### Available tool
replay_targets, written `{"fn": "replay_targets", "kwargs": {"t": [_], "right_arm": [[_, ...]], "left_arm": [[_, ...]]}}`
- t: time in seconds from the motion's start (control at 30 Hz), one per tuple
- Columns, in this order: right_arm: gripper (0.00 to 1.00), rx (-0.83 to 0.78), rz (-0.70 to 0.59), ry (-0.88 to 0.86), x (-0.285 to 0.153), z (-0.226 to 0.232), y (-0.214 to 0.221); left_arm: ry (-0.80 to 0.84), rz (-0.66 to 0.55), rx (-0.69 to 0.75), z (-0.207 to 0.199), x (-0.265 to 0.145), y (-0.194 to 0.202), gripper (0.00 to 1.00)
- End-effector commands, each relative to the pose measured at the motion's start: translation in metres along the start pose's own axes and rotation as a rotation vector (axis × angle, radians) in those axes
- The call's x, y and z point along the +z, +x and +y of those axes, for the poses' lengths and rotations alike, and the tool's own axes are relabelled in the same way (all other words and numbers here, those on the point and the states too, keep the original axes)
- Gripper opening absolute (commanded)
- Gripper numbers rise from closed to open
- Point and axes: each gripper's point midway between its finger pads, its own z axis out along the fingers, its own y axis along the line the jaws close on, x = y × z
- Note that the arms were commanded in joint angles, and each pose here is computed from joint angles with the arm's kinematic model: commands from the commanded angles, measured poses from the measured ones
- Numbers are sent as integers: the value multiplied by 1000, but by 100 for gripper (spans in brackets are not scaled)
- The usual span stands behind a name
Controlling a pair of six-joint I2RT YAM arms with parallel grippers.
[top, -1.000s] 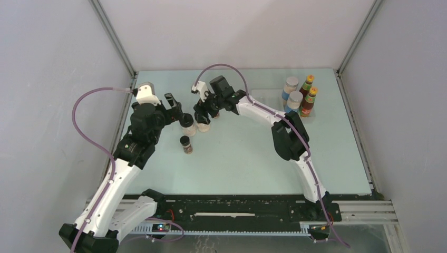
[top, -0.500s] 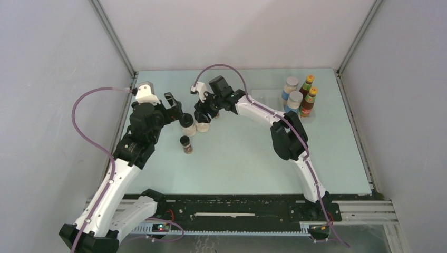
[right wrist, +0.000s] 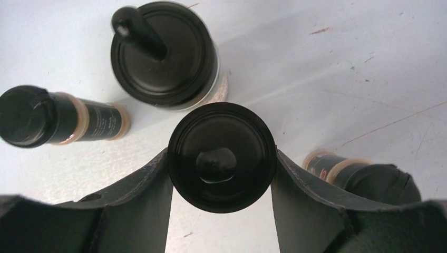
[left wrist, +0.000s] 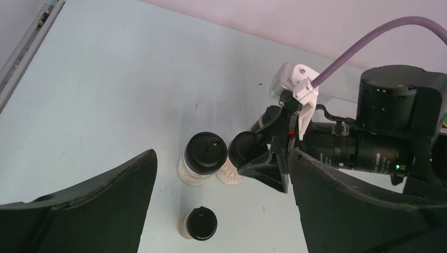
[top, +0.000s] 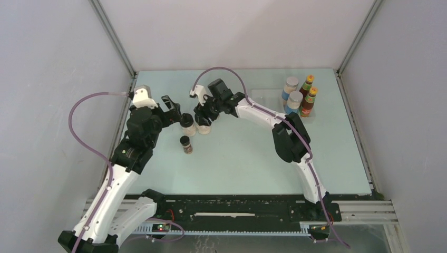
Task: Organize the condiment bottles
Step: Pick up the bottle from the center of the board, then place the bottle in the storage box.
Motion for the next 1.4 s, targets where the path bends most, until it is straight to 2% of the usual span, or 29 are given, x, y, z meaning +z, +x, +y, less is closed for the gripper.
{"fn": "replay_targets", "kwargs": {"t": [0.0,0.9,1.1,1.37], "right_arm": [[0,-87,-120,49,-42,10,-57],[0,-94,-272,297,-170,20,-98],[0,-55,-279,399,-197,5,-96],[0,74,-297,580,-241,-47,-74]], "left_arm": [[1,-7,-28,1,-1,3,98],[1,-10,-46,4,-6,4,97],[11,-16,-47,3,-9,3,97],[21,-23,-45,2,-12,1,97]]}}
